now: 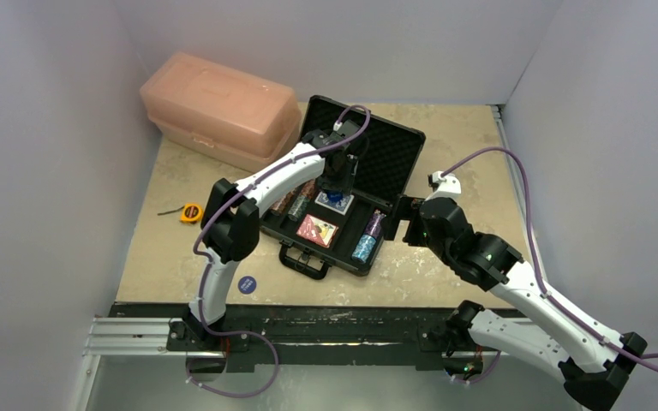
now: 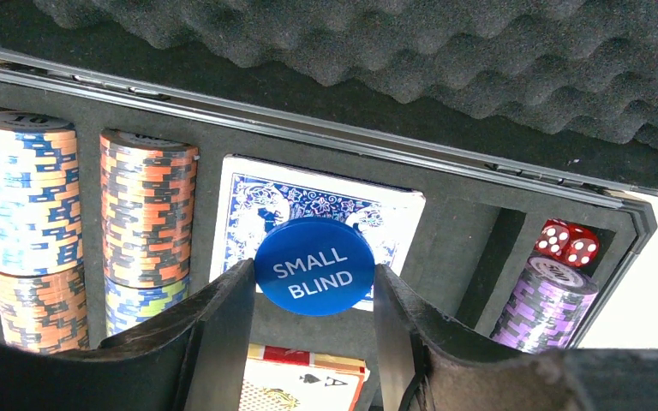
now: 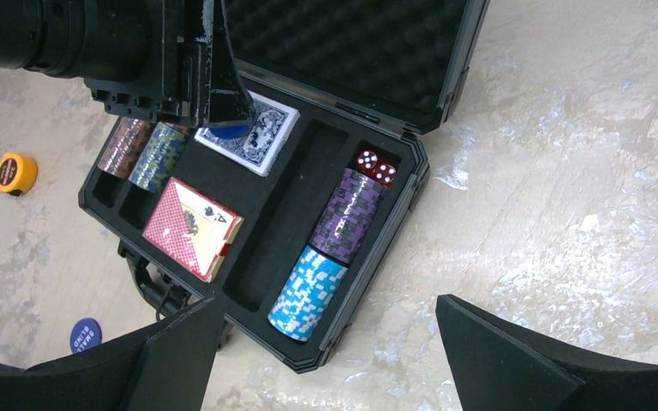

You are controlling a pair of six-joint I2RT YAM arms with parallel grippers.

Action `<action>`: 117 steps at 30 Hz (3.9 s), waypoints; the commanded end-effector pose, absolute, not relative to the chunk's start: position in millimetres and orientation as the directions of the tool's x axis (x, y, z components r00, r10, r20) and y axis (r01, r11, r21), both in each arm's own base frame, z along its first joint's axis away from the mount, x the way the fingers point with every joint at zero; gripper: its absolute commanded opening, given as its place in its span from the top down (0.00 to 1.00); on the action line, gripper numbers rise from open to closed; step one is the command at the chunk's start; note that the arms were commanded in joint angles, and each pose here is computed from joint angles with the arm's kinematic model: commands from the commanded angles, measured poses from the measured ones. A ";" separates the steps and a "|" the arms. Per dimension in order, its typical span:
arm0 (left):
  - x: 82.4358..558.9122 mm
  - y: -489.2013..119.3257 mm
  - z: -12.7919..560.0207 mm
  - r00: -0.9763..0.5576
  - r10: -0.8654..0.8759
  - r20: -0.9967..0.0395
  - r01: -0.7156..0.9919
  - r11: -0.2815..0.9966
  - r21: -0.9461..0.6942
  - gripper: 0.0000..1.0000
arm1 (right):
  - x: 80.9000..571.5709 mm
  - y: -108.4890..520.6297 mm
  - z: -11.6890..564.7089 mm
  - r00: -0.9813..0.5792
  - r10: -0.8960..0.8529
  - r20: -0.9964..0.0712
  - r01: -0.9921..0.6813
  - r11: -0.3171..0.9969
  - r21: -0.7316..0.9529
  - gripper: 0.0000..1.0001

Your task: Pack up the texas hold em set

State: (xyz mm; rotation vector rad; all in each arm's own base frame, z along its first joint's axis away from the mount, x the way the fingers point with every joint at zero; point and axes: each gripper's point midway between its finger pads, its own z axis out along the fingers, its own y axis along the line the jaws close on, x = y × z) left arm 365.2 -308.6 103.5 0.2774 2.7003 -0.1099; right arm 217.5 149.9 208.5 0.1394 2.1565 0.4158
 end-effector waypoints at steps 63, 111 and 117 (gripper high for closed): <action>202.9 -82.0 153.1 -0.787 -0.180 -0.590 -0.217 0.976 -0.008 0.00 | 226.7 175.2 197.3 -0.618 0.256 -0.744 -0.085 0.918 0.387 0.01; 153.0 -84.7 34.9 -0.748 -0.549 -0.373 -0.556 0.825 -0.101 0.24 | 231.6 186.7 183.7 -0.648 0.225 -0.728 -0.100 0.922 0.374 0.01; 149.6 -96.0 19.1 -0.752 -0.583 -0.307 -0.582 0.807 -0.106 0.27 | 233.6 188.1 184.3 -0.646 0.208 -0.734 -0.112 0.926 0.361 0.01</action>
